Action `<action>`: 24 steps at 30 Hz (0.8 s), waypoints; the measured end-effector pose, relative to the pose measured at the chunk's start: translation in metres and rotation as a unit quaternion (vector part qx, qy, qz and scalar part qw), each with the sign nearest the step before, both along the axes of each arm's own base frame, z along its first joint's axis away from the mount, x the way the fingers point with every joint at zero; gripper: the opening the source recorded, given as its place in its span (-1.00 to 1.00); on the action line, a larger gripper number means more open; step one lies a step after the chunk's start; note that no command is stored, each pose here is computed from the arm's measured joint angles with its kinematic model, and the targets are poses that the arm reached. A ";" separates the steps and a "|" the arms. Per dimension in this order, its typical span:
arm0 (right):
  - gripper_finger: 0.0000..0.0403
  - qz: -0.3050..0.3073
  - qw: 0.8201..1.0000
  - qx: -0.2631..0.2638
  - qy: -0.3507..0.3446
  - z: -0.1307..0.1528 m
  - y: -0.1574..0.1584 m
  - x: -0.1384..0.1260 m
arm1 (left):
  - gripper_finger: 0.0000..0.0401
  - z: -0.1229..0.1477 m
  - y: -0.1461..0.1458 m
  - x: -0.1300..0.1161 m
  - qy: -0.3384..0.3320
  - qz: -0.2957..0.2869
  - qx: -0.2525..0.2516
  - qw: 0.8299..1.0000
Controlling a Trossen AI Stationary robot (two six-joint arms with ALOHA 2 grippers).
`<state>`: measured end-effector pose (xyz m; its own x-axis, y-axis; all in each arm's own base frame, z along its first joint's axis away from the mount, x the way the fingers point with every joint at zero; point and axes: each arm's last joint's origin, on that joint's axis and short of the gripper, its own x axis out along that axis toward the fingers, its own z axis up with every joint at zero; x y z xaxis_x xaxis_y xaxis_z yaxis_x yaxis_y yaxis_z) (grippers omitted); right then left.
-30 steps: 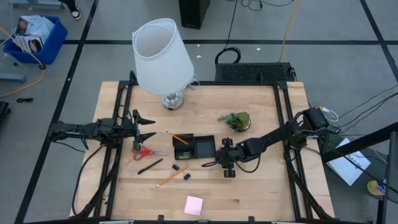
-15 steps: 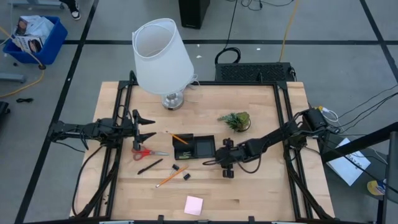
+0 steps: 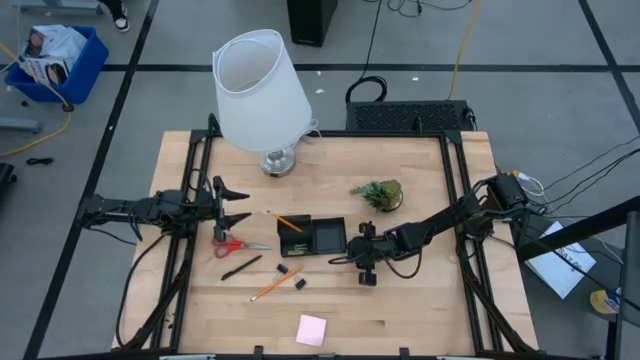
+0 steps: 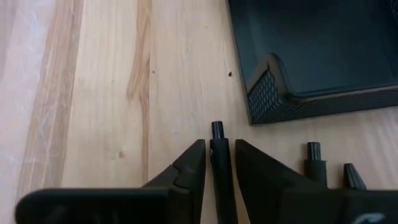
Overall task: Pick and place office supplies into organizer
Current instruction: Put the black pen into the black desk organizer
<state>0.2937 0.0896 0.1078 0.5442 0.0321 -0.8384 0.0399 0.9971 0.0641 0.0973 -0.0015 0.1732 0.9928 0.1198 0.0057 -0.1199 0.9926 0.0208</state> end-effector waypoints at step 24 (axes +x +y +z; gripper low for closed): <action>-0.80 0.017 0.999 0.005 -0.034 0.003 0.002 0.005 | 0.27 0.000 0.000 0.000 0.000 0.000 0.000 1.000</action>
